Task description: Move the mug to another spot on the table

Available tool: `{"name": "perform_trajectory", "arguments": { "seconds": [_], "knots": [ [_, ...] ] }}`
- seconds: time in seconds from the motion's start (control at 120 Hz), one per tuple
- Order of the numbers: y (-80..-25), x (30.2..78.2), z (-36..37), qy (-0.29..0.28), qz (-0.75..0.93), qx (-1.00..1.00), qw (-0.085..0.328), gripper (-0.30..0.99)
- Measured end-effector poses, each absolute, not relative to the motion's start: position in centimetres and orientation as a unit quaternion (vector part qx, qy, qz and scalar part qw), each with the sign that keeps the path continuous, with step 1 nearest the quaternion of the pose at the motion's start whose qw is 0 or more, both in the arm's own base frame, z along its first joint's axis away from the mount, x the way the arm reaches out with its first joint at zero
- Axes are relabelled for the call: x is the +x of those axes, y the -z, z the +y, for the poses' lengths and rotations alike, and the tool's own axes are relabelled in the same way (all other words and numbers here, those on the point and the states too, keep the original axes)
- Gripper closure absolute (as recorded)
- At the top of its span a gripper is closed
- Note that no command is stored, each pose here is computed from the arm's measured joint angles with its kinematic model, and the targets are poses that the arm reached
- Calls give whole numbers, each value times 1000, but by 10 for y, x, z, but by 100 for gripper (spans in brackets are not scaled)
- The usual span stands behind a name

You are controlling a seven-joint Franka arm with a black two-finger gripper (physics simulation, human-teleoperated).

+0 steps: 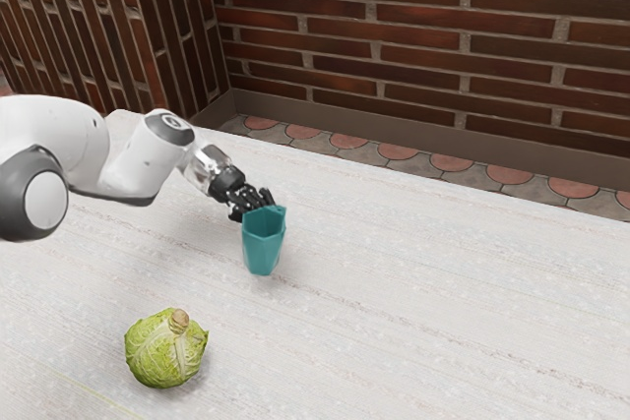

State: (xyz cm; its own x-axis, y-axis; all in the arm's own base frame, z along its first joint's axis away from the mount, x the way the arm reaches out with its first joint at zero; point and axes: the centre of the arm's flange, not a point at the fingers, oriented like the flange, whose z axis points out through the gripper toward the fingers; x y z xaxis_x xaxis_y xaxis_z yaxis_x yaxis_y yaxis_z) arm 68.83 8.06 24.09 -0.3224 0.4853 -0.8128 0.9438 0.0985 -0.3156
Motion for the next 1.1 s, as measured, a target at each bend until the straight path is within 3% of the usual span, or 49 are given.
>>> {"name": "perform_trajectory", "arguments": {
  "seconds": [0.192,0.508,1.1],
  "knots": [
    [-229,687,82,429,689,519,269,72],
    [-229,688,81,424,682,528,275,47],
    [-224,699,77,398,642,587,292,35]
  ]
}}
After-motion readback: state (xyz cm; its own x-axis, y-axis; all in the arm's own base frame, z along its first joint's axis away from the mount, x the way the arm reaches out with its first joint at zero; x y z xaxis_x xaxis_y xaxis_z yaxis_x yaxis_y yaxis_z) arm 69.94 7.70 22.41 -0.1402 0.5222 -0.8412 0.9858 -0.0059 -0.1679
